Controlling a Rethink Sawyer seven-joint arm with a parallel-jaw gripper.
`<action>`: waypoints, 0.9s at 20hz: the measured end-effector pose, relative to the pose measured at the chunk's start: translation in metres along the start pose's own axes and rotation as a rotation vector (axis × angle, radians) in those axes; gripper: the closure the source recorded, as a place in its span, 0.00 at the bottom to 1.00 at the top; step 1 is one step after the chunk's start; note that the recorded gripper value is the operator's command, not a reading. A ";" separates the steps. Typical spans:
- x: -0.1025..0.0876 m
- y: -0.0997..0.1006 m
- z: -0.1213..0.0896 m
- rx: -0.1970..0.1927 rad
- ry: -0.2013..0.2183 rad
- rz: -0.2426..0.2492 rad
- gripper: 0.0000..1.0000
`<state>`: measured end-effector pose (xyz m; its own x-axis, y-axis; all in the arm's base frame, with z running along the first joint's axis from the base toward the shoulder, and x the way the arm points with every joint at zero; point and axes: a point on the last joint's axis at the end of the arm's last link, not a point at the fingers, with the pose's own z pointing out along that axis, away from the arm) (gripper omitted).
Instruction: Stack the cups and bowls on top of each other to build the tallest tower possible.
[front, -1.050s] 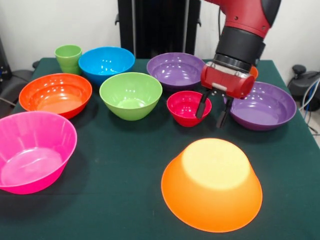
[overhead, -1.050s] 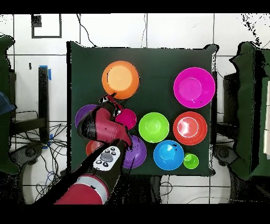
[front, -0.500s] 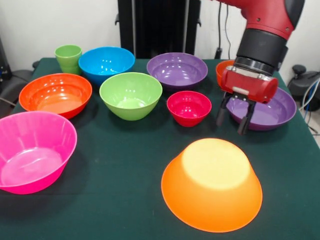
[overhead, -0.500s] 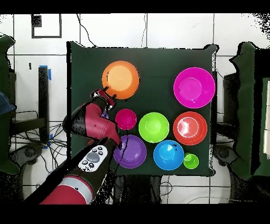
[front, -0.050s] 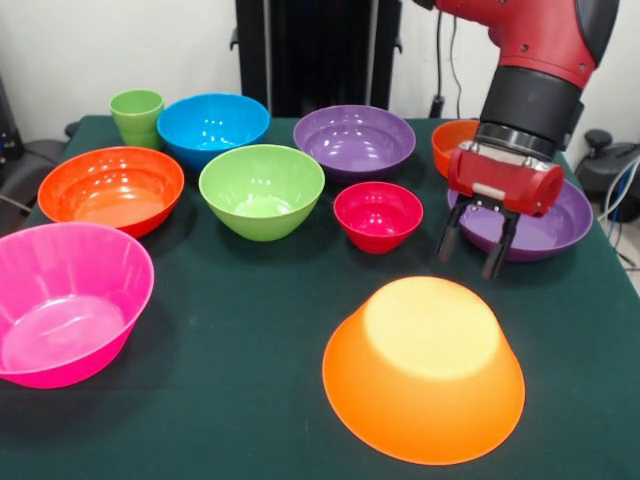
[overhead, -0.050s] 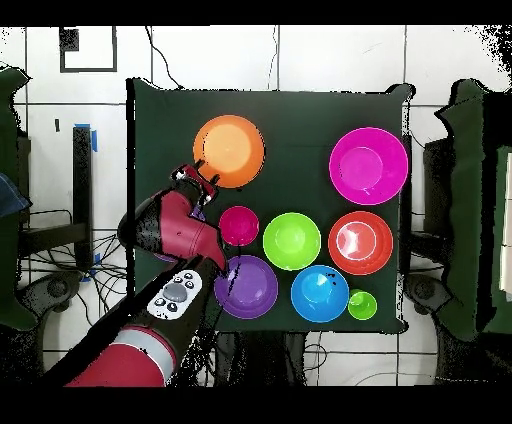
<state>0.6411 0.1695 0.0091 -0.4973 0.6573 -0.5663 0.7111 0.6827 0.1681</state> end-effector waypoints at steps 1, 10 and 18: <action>0.001 0.001 0.002 0.000 0.000 0.001 0.00; 0.014 0.005 0.019 0.018 -0.020 0.015 0.00; 0.022 0.016 0.024 0.017 -0.060 0.014 0.00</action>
<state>0.6531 0.1870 -0.0200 -0.4570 0.6457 -0.6118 0.7262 0.6680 0.1624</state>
